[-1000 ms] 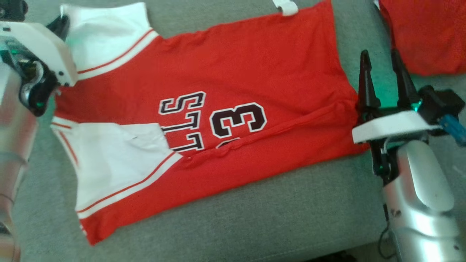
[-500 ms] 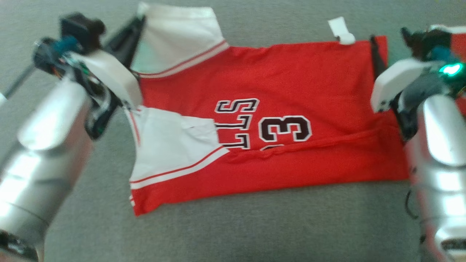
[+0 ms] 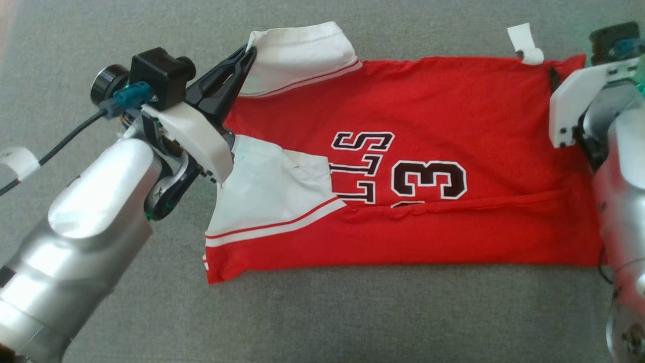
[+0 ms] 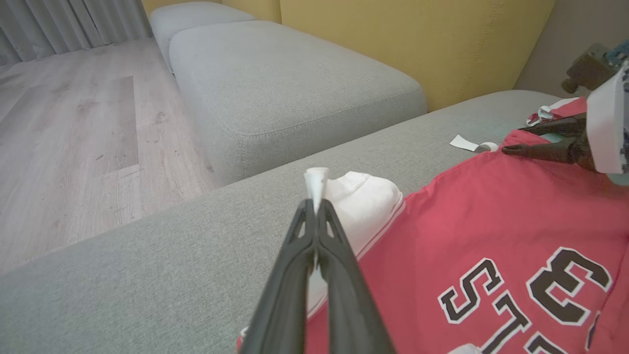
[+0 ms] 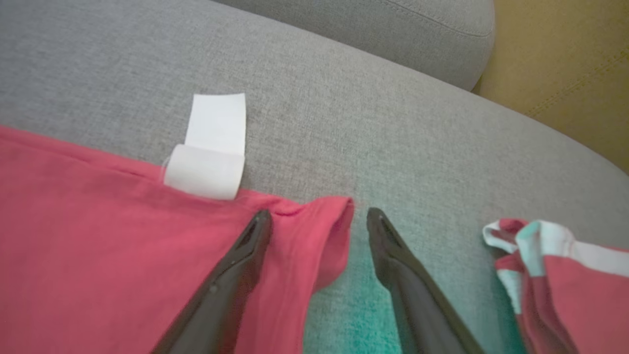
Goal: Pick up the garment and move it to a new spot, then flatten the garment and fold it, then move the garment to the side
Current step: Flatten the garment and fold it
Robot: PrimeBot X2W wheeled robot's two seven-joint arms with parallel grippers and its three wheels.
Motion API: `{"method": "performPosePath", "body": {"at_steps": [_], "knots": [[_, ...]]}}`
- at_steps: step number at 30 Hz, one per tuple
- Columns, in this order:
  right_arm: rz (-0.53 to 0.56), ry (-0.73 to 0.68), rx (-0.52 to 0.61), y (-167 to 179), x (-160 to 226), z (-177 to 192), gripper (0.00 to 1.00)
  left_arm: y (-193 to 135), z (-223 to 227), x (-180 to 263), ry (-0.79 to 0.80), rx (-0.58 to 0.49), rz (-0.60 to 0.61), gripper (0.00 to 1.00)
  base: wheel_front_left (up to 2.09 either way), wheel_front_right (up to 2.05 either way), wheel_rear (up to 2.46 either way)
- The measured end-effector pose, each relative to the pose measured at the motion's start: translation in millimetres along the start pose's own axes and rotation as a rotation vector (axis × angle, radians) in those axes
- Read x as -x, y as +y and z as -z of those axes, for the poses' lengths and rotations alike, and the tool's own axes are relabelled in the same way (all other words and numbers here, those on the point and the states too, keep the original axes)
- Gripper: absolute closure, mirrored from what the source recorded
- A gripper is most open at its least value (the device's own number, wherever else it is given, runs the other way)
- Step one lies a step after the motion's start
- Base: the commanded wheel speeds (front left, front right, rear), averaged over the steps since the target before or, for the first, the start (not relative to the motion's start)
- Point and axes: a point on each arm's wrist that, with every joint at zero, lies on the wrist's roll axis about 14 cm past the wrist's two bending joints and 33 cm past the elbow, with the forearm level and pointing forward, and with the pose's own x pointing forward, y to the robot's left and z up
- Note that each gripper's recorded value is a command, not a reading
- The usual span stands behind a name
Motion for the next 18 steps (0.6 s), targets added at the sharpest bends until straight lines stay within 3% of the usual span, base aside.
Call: {"method": "performPosePath", "body": {"at_steps": [7,8,9,18], "knots": [[0.013,0.02,0.006,-5.0,-13.0,-2.3,0.0,3.2,15.4,0.7,0.038,0.015,-0.009,1.0,0.0,0.0,0.0],[0.012,0.026,0.0,-4.7,-14.2,-1.4,0.42,4.1,16.8,0.5,0.042,0.019,-0.013,1.0,0.0,0.0,0.0],[0.008,0.031,-0.005,-4.1,-15.4,-2.4,1.0,5.2,17.7,0.0,0.045,0.024,-0.018,1.0,0.0,0.0,0.0],[-0.005,-0.003,-0.03,-4.5,-5.2,-3.4,1.0,29.6,18.1,3.4,0.063,0.024,-0.102,1.0,0.0,0.0,0.0]]}}
